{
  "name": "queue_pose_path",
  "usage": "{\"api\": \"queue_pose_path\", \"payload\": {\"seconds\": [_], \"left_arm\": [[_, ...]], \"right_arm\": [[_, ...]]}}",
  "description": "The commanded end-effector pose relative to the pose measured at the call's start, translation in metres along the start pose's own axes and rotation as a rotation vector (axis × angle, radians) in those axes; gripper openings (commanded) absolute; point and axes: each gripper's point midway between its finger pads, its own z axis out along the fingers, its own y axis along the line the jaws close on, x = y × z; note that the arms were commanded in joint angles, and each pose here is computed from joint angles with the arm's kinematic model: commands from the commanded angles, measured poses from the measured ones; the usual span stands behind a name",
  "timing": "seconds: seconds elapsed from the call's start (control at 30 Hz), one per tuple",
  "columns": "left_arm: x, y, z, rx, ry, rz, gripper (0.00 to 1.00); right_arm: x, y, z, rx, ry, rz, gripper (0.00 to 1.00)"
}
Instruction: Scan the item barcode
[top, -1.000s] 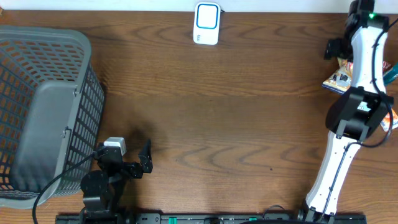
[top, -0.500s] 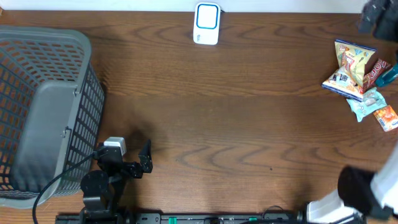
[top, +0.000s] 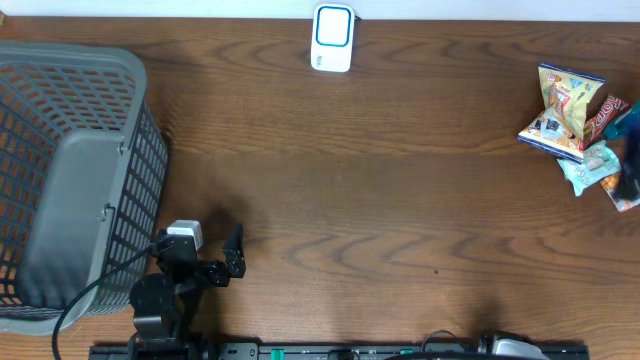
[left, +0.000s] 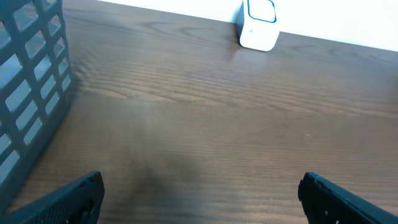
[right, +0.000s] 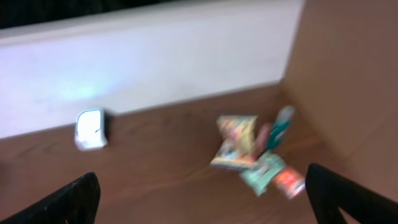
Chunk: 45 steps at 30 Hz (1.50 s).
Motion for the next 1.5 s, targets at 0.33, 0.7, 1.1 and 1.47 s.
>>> {"api": "queue_pose_path", "payload": {"seconds": [0.33, 0.7, 1.1, 1.47], "left_arm": [[0.010, 0.001, 0.002, 0.002, 0.028, -0.018, 1.00], [0.010, 0.001, 0.002, 0.002, 0.028, -0.018, 1.00], [0.010, 0.001, 0.002, 0.002, 0.028, -0.018, 1.00], [0.010, 0.001, 0.002, 0.002, 0.029, -0.018, 1.00]], "right_arm": [[0.028, -0.027, -0.123, 0.129, -0.227, -0.056, 0.99], [0.141, -0.020, -0.106, 0.028, -0.093, -0.073, 0.99], [0.193, 0.011, 0.052, -0.124, -0.204, -0.015, 0.99], [0.220, 0.024, 0.102, -0.211, -0.493, -0.012, 0.99]]}}
